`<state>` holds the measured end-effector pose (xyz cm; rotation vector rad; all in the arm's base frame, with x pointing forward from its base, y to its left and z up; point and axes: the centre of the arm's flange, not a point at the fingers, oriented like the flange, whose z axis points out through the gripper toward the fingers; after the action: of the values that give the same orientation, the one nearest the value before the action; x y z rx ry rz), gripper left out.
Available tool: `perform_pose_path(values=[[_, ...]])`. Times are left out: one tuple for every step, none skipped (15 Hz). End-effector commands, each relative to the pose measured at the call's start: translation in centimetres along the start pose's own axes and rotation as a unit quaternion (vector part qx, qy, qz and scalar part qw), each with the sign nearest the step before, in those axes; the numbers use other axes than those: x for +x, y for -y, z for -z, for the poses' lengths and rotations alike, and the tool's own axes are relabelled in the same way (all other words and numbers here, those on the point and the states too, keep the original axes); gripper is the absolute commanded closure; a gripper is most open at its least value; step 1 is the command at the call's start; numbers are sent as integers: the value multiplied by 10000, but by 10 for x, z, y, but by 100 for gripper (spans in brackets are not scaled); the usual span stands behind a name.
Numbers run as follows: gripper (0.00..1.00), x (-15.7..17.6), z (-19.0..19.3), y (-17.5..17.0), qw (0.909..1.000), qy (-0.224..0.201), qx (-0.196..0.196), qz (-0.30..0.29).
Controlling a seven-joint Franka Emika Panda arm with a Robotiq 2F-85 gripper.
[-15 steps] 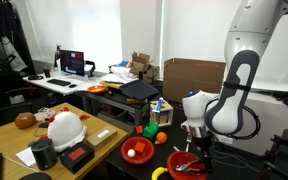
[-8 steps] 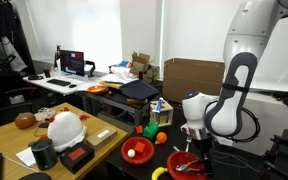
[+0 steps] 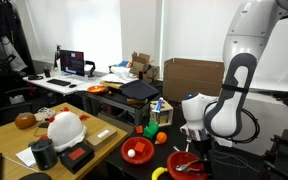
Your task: Remove the pliers from the red bowl
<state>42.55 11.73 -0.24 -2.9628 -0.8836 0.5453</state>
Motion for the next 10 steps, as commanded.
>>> perform_pose_path(values=[[28, 3, 3, -3, 9999, 58, 82, 104], [34, 3, 3, -3, 9999, 56, 82, 106], [42, 3, 3, -3, 9999, 55, 84, 107], [51, 3, 3, -3, 9999, 52, 84, 107], [57, 3, 3, -3, 9999, 52, 85, 105], [66, 3, 3, -3, 9999, 53, 84, 103], [73, 3, 3, -3, 9999, 54, 87, 103], [79, 3, 3, -3, 9999, 55, 89, 101], [81, 3, 3, -3, 9999, 54, 90, 100], [81, 3, 4, -3, 9999, 54, 90, 100]])
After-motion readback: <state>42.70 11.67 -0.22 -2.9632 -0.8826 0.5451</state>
